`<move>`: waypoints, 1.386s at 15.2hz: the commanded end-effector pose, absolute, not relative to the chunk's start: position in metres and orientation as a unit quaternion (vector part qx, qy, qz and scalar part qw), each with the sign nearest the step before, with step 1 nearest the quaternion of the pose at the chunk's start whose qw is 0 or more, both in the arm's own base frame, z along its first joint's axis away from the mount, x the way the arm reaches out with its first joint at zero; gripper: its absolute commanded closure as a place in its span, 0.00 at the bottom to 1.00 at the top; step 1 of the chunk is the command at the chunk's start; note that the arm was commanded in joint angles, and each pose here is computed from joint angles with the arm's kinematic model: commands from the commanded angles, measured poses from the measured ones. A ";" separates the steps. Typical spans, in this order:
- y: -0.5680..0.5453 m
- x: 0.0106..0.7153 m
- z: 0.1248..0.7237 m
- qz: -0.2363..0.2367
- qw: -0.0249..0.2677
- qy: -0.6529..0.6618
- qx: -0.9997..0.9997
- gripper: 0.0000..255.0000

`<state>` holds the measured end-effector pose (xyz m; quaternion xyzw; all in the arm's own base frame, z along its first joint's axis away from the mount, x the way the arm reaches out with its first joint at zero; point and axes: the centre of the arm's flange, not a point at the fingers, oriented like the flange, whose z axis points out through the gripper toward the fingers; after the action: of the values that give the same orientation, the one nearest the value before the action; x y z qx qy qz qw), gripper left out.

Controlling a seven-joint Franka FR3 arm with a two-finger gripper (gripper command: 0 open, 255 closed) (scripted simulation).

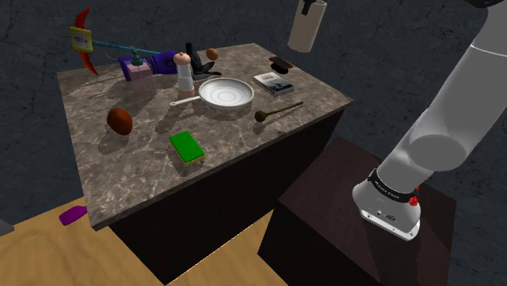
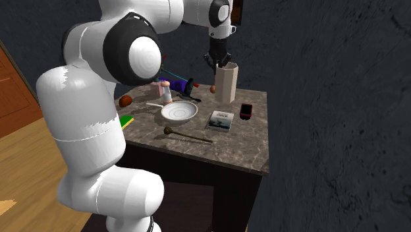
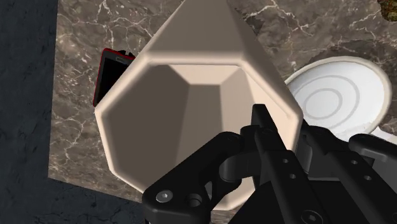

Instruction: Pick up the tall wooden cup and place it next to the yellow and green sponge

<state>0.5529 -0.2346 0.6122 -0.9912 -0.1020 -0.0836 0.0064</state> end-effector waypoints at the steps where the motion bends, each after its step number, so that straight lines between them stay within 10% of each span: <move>1: -0.206 0.558 0.605 -0.084 0.006 -0.102 -0.991 1.00; 21: 0.041 0.620 0.537 -0.084 0.006 -0.102 -0.991 1.00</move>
<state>0.6191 0.0296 0.5385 -0.9912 -0.1022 -0.0833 0.0060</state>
